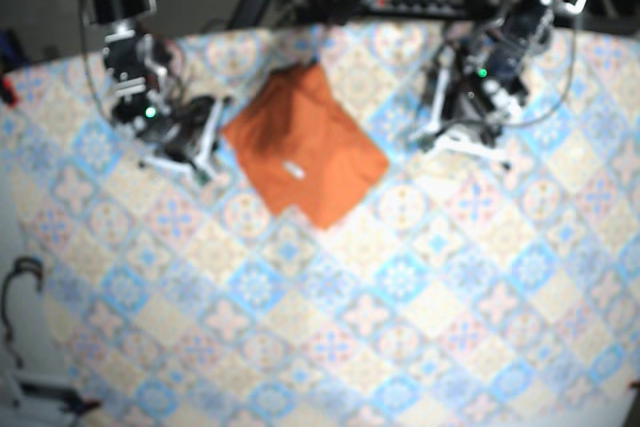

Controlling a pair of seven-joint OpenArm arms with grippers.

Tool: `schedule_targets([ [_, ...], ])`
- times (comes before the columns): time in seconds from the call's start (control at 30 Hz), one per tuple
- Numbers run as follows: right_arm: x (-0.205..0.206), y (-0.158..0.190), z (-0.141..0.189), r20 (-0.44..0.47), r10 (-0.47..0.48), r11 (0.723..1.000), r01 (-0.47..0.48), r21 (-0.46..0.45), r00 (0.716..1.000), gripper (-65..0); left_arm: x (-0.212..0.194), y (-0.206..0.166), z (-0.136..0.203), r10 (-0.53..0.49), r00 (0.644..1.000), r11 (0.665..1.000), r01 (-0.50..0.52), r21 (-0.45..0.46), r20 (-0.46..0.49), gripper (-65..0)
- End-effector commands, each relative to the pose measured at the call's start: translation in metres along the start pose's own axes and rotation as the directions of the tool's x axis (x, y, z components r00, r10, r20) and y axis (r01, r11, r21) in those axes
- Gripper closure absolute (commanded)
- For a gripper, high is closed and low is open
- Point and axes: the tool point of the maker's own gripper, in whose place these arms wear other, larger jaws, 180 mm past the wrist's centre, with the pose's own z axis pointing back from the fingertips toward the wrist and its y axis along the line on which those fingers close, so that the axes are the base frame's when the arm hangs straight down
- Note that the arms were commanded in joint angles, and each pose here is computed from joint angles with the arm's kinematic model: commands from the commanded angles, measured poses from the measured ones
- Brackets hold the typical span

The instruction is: Fold the T-shirt properly

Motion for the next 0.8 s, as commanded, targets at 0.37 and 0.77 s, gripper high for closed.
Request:
schedule_targets([
  [0.37,0.020,0.066,0.006,0.000,0.213,0.971,-0.211,0.113,0.977,-7.9,0.005,0.007,0.004,0.002,1.000,1.000,-0.002,0.022,0.022,-13.3],
  [0.77,0.024,0.114,0.004,0.028,0.330,0.922,-0.328,0.205,0.944,-7.8,0.004,0.008,0.004,0.000,1.000,1.000,-0.001,0.023,0.020,-13.3],
])
